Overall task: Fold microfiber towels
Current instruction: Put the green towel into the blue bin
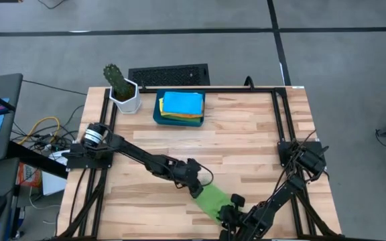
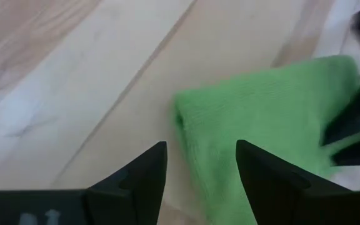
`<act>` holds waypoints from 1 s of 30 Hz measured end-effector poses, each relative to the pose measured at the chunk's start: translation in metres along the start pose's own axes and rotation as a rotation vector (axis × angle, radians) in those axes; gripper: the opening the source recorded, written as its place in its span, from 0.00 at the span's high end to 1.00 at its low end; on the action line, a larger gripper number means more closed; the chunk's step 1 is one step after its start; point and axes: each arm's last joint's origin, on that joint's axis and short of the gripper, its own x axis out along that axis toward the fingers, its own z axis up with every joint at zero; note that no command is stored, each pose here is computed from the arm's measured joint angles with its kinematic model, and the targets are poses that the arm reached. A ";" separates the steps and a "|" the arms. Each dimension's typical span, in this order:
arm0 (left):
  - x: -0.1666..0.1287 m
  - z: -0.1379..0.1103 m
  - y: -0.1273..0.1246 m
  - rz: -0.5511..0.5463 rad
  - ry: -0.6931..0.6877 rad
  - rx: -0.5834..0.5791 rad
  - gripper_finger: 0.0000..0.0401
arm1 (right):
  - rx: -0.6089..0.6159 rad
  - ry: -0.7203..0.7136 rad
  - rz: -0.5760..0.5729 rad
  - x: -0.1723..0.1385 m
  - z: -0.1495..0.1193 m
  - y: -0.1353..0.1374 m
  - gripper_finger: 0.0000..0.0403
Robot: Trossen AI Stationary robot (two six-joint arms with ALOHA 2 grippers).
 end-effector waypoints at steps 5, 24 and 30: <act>0.027 0.001 -0.010 0.062 0.094 0.064 0.54 | 0.017 -0.001 0.005 0.000 0.000 0.000 0.69; 0.068 0.003 -0.031 0.161 0.261 0.085 0.81 | 0.064 0.001 0.008 -0.001 -0.002 0.001 0.70; 0.070 0.004 -0.039 0.027 0.317 0.003 0.97 | 0.056 0.033 0.003 -0.024 -0.001 -0.001 0.70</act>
